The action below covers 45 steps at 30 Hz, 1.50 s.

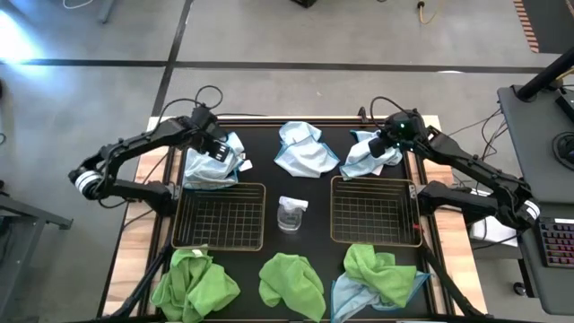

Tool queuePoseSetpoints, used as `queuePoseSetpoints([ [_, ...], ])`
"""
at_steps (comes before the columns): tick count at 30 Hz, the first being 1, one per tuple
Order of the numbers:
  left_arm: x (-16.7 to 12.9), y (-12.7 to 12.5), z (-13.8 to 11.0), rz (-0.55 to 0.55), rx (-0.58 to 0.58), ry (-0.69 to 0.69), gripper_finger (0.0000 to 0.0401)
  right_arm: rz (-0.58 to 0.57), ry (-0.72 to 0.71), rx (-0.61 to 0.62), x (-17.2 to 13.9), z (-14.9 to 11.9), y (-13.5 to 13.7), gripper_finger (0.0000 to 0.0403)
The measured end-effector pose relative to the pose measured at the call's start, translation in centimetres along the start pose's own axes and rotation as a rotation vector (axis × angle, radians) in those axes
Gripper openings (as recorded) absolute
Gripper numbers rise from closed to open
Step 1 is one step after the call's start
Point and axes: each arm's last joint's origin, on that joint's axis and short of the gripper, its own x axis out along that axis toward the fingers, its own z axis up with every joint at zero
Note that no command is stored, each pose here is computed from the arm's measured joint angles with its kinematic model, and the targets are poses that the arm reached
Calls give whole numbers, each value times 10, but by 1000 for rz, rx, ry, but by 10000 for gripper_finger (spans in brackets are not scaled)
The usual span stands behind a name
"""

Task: Sort microfiber towel by color & place in baskets
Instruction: Put the blue microfiber towel into the left wire basket

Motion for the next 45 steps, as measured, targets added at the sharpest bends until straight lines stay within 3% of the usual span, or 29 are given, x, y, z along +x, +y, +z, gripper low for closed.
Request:
queuePoseSetpoints([
  [12, 25, -2, 2, -26, -3, 95, 113, 0, 2, -4, 0, 0, 0, 73],
  [18, 29, -5, 3, -113, -7, 116, 113, 0, 2, -5, 0, 0, 0, 73],
  [26, 33, -5, 3, -114, -8, 132, 113, 0, 2, -7, 0, 0, 0, 73],
  [32, 26, -8, 5, -196, -14, 122, 113, 0, 2, -7, 0, 0, 0, 73],
  [38, 10, -11, 21, -213, -2, 38, 113, 0, 4, -4, 0, 0, 0, 73],
  [45, 13, -11, 23, -209, 5, 49, 113, 0, 7, -6, 0, -1, 0, 73],
])
